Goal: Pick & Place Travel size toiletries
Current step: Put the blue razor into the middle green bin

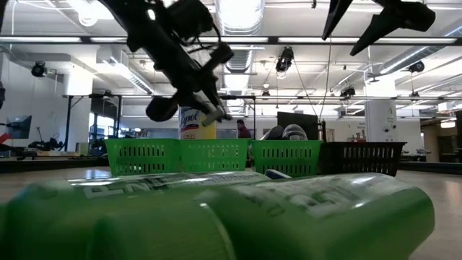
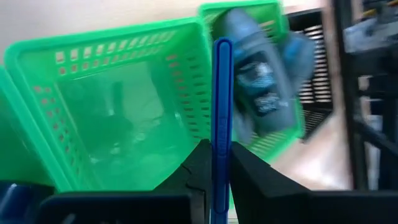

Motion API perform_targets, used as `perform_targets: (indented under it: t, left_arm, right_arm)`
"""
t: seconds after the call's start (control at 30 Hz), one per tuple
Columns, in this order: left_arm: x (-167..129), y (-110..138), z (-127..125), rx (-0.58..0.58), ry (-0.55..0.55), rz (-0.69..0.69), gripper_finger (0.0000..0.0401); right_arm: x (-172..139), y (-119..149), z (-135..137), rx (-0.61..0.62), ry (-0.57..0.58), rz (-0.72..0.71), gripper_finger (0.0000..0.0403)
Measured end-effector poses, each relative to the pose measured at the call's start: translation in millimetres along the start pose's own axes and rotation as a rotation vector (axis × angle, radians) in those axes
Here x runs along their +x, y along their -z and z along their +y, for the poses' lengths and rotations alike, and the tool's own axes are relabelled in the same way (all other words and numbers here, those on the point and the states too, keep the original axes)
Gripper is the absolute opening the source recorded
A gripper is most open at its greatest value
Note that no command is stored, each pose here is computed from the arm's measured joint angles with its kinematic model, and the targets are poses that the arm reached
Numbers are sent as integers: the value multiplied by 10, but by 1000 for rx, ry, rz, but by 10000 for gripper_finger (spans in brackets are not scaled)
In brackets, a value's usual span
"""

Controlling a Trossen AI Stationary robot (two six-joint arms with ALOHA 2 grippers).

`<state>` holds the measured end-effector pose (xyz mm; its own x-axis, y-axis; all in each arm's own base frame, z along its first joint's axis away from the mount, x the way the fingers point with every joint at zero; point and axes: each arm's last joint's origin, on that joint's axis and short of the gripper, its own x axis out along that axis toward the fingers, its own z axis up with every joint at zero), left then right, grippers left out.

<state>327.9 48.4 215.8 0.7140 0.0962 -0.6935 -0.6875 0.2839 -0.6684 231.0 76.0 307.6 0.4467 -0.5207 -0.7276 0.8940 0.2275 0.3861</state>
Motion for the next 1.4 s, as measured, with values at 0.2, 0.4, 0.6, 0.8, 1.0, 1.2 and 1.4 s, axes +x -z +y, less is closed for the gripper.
perform_targets:
  t: [0.2,0.4,0.6,0.8,1.0,1.2,1.4]
  left_arm:
    - [180,-5,38,13,-77,13,58]
    - [158,-7,81,24,-130,17,136]
    - [98,-9,50,1,-103,33,194]
    - [-140,71,-108,257,5,62,207]
    - [-452,538,-261,750,142,255,204]
    - [-561,1196,-328,1076,205,366,204]
    - [-432,1718,-257,1087,75,355,204]
  right_arm:
    - [-1,2,1,13,-1,-4,259]
    - [2,-2,0,18,-4,-22,245]
    - [6,-6,-1,2,-3,-28,247]
    - [5,-4,-1,-31,-2,-27,267]
    - [5,17,8,-127,-4,39,286]
    - [53,211,168,-393,-119,260,297]
    - [194,359,203,-451,-66,321,287]
